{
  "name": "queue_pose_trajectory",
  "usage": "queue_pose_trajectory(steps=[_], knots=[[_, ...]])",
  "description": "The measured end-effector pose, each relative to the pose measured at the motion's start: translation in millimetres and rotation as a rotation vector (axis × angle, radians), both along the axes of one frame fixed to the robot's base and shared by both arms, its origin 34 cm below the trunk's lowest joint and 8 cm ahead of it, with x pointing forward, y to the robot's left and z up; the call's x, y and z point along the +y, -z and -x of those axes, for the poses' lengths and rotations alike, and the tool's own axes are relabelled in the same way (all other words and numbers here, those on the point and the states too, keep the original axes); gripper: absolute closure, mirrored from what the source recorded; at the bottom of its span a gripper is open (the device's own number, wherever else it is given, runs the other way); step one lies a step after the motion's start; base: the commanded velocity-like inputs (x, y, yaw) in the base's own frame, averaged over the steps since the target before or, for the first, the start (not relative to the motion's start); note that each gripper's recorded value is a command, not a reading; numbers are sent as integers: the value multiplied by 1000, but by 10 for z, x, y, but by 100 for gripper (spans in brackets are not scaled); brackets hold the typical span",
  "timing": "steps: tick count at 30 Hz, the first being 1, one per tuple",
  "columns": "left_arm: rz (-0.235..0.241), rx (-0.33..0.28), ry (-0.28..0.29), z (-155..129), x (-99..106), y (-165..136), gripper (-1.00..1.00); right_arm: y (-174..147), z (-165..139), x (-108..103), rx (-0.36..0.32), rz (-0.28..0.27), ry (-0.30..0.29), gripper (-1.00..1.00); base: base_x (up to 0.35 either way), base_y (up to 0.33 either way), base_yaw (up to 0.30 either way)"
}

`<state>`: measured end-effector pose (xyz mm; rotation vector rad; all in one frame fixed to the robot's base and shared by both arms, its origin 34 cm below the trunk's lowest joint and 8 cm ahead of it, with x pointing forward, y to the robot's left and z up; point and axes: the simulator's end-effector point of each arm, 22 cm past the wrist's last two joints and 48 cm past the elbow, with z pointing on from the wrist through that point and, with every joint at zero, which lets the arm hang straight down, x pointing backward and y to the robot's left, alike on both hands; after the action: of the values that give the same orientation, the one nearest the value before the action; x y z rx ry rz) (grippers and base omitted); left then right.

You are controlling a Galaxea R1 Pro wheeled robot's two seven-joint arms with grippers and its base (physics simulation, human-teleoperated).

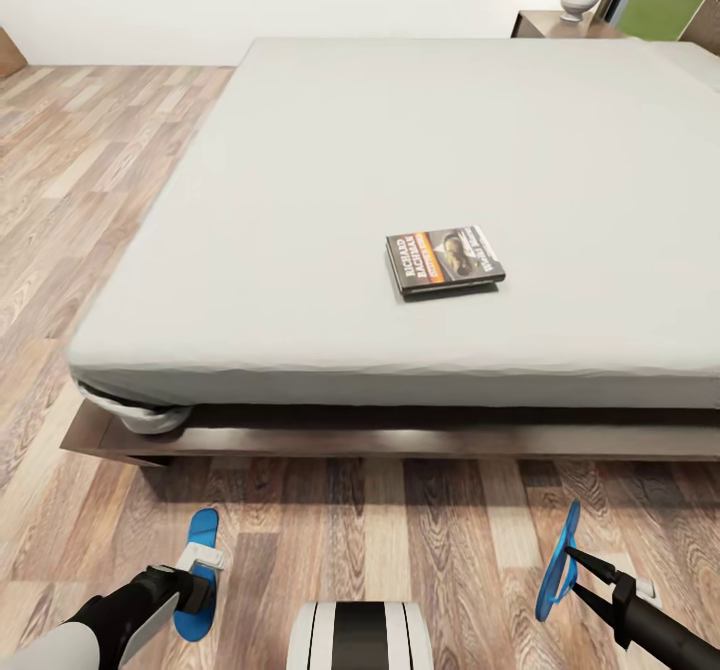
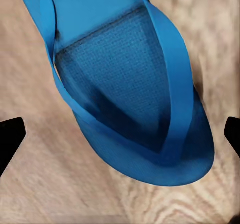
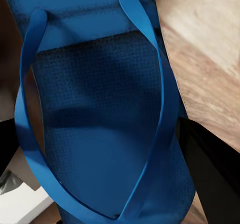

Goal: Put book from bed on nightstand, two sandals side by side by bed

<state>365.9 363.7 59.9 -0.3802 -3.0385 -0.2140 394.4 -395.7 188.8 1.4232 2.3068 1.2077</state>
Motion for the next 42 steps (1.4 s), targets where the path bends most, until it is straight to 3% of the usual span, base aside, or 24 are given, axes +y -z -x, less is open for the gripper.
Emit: queue_pose_trajectory(steps=[16,19,21,24,25,26,27,28,29,31,33,36,37,39,40,42], knots=[[5,-66,-5,-280,-7,-210,-100,-203,-138,9,-50,-1,-5,100,0,0,0],[40,-72,-14,-319,-64,-246,-100,-239,-164,10,-61,3,-9,100,0,0,0],[104,-66,-20,-320,-174,-268,-100,-254,-176,13,-67,9,-12,100,0,0,0],[269,-52,-62,-346,-307,-374,-100,-278,-188,10,-73,16,-14,100,0,0,0],[297,-57,-76,-375,-323,-409,-100,-290,-197,8,-77,17,-14,100,0,0,0],[353,-67,-109,-434,-351,-471,-100,-299,-204,7,-82,22,-16,100,0,0,0],[441,-90,-168,-550,-407,-577,-100,-305,-211,3,-90,31,-19,100,0,0,0],[476,-103,-188,-607,-436,-629,-100,-317,-223,0,-97,34,-19,100,0,0,0],[564,-137,-243,-749,-514,-753,-100,-325,-237,-1,-107,43,-22,100,0,0,0],[654,-180,-294,-918,-591,-909,-100,-344,-257,0,-121,54,-29,100,0,0,0],[693,-207,-315,-1015,-620,-1001,-100,-356,-254,18,-125,61,-45,100,0,0,0],[728,-230,-347,-1098,-650,-1059,-100,-243,-64,75,-74,94,-142,100,0,0,0],[738,-241,-361,-1133,-652,-1078,-100,-143,81,69,-29,132,-207,100,0,0,0],[752,-264,-394,-1203,-647,-1109,-100,12,276,0,49,201,-279,100,0,0,0],[765,-290,-431,-1279,-633,-1141,-100,129,430,-93,117,261,-325,100,0,0,0],[786,-324,-483,-1381,-615,-1188,-100,253,579,-256,199,344,-360,100,0,0,0]])
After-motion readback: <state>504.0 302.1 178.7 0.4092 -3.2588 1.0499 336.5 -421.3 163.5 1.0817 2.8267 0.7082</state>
